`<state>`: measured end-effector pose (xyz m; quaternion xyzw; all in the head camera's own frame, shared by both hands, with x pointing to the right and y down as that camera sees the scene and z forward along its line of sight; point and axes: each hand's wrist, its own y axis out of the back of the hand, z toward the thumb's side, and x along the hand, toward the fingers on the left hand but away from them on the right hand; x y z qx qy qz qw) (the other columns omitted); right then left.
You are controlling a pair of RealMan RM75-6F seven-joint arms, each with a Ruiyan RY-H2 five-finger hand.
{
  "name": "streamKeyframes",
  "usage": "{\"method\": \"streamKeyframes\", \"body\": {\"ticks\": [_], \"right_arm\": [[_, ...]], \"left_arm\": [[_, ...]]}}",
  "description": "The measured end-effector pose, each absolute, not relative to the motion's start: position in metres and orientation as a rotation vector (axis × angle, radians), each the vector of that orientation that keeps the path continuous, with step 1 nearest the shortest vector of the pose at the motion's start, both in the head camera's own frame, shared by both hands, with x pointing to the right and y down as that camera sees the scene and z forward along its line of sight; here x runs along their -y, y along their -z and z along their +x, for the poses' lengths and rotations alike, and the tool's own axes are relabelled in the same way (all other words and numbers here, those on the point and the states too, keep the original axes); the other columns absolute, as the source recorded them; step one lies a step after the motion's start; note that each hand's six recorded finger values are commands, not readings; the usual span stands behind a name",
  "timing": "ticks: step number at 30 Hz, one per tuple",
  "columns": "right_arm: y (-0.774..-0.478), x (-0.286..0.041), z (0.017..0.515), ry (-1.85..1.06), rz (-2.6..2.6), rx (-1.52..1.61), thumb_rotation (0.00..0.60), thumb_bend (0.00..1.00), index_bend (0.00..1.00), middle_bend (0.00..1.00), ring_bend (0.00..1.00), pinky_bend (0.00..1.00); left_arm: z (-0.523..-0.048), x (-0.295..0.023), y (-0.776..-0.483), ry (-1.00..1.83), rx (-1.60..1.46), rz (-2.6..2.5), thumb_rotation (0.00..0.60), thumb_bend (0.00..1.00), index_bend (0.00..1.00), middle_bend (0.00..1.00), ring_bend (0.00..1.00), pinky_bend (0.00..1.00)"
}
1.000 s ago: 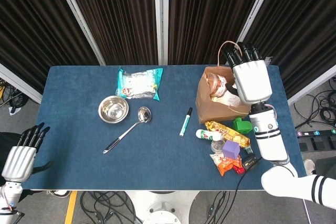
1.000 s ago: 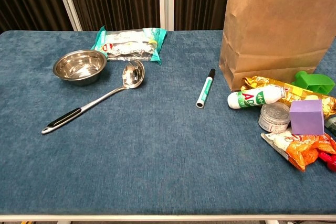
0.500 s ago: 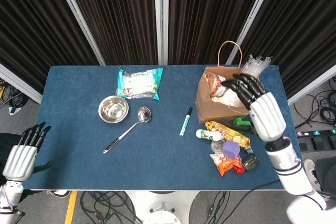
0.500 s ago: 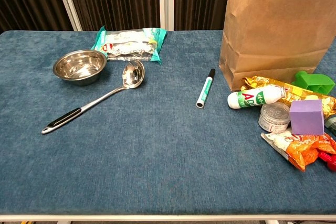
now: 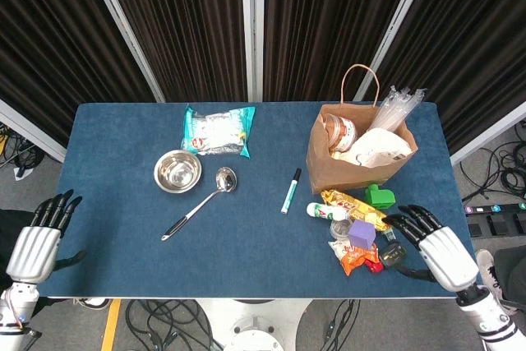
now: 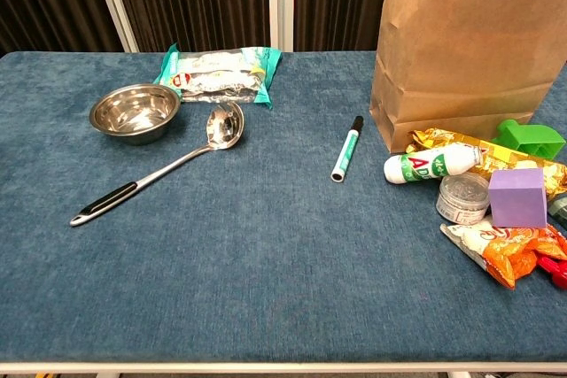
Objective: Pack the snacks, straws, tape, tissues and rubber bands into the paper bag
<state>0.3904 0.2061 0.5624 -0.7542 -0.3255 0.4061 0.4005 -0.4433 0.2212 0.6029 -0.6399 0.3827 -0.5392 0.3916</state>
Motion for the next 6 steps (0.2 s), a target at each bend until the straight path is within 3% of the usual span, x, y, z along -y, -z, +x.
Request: {"method": "streamKeyframes", "body": {"ticks": [6], "right_arm": [[-0.588, -0.239, 0.433, -1.161, -1.917, 0.907, 0.600, 0.00, 0.20, 0.23, 0.12, 0.15]], "left_arm": [[-0.439, -0.222, -0.603, 1.366, -0.965, -1.627, 0.600, 0.16, 0.07, 0.05, 0.00, 0.12]]}}
